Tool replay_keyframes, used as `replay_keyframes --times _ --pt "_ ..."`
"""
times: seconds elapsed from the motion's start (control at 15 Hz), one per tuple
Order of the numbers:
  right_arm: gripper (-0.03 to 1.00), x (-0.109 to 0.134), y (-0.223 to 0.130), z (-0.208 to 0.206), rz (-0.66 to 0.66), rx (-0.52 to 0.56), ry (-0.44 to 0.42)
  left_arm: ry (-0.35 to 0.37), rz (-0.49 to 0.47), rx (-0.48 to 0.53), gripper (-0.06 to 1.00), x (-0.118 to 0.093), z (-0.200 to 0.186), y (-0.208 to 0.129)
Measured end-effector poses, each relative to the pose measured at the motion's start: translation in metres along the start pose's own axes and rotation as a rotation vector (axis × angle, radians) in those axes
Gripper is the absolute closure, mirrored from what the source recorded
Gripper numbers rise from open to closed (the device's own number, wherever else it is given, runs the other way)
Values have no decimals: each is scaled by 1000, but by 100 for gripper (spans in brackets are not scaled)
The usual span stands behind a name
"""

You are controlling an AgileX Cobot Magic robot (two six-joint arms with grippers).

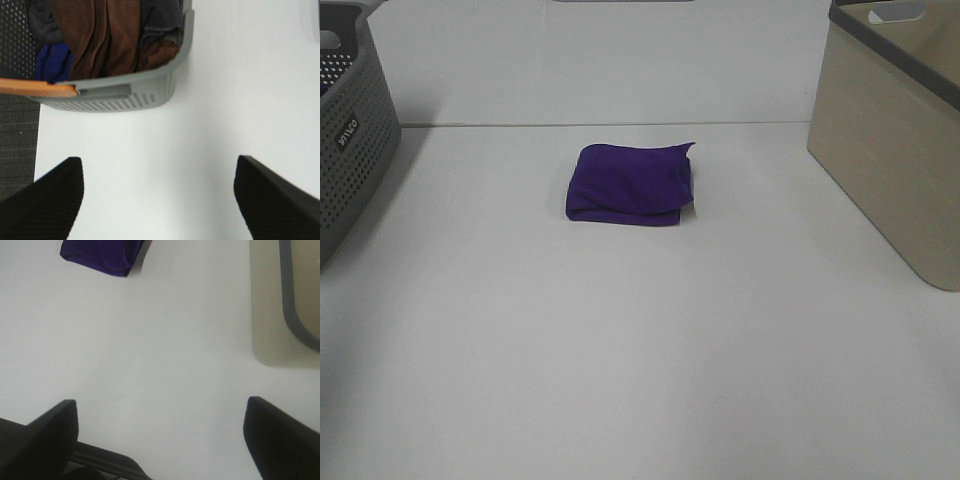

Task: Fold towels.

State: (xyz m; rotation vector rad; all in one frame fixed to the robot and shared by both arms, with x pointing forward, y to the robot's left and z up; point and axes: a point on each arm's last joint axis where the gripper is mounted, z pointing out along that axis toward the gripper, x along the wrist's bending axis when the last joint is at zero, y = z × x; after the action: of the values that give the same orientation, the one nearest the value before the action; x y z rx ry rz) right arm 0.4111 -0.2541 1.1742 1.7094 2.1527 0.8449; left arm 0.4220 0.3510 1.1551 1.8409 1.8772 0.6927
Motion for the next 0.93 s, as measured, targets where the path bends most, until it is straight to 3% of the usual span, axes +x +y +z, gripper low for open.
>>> replay_keyframes --times 0.2,0.27,0.47,0.6,0.93 --pt "10 5 -80 -26 0 -116 -8 29 16 -137 19 -28 -43 -75" --pt "10 4 -124 -34 -23 -185 -42 31 44 -205 19 -42 -65 -112" --pt "10 1 -162 -42 -52 -273 -98 -50 152 -189 19 -51 -60 -129" --pt "10 1 -187 -55 -56 -381 -128 -59 202 -183 19 -52 -58 -139" --pt "10 -2 -222 -74 -73 -566 -206 -2 119 -271 19 -52 -54 -190"
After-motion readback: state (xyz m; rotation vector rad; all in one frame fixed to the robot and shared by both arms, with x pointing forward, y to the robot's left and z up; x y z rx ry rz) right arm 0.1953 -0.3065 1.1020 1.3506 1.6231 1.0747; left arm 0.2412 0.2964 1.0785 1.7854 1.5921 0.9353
